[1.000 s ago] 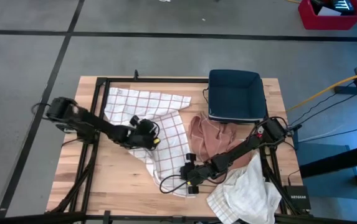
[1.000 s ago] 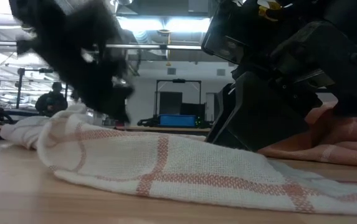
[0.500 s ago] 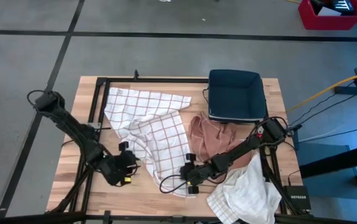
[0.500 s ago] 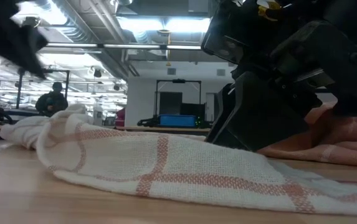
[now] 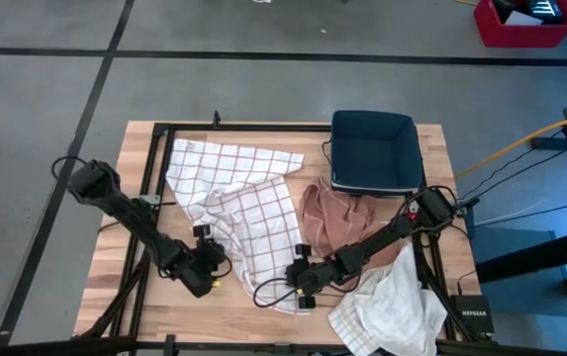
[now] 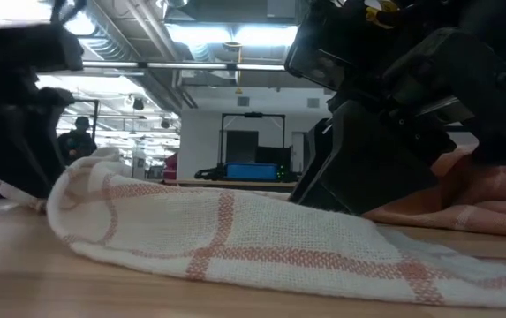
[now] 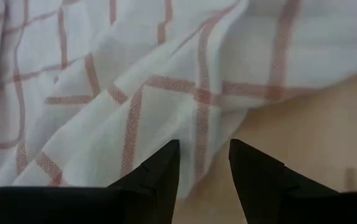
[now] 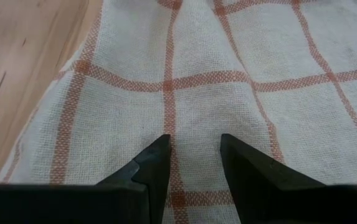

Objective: Fold towel
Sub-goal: Fold the brown striped towel on the table

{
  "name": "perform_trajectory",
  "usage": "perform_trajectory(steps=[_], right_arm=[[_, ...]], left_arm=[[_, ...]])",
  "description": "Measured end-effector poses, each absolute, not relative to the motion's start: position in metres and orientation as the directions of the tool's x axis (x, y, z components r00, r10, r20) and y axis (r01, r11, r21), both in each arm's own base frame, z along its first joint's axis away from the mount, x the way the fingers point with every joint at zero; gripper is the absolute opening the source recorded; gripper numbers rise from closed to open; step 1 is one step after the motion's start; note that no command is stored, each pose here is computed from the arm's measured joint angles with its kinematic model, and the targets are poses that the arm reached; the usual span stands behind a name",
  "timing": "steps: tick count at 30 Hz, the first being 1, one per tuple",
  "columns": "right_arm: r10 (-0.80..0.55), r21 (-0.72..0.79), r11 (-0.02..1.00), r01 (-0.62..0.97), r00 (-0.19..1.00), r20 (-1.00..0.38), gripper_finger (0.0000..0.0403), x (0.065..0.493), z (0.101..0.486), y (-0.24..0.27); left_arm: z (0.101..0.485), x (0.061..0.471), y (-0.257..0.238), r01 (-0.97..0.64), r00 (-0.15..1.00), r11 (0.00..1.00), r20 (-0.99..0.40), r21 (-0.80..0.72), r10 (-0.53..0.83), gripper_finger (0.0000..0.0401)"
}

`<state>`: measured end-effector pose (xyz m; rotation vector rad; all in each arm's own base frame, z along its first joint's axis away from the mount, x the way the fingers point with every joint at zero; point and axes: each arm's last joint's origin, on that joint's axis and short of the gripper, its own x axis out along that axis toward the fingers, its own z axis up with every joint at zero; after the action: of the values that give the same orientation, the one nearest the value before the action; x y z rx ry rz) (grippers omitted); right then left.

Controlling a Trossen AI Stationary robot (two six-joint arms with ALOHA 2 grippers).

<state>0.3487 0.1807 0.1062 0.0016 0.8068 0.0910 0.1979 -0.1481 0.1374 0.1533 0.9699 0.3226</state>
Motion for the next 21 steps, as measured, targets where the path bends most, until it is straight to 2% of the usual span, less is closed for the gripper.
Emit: perform_trajectory(steps=[7, 10, 16, 21], right_arm=[[0.081, 0.035, 0.996, -0.080, 0.689, -0.720, 0.0144, 0.349, 0.106, 0.181], [0.081, 0.035, 0.996, -0.080, 0.689, -0.720, 0.0144, 0.349, 0.106, 0.181], [0.078, 0.024, 0.996, -0.088, 0.684, -0.725, 0.0144, 0.348, 0.106, 0.180], [0.075, 0.019, 0.996, -0.090, 0.680, -0.729, 0.0144, 0.348, 0.106, 0.180]], left_arm=[[0.132, 0.204, -0.141, -0.246, 0.494, 0.928, -0.788, 0.279, 0.368, 0.0126], [0.135, 0.204, -0.140, -0.269, 0.500, 0.928, -0.786, 0.258, 0.364, 0.0097], [0.155, 0.202, -0.146, -0.269, 0.485, 0.937, -0.809, 0.222, 0.331, 0.0012], [0.171, 0.198, -0.153, -0.261, 0.456, 0.948, -0.842, 0.183, 0.288, 0.0004]])
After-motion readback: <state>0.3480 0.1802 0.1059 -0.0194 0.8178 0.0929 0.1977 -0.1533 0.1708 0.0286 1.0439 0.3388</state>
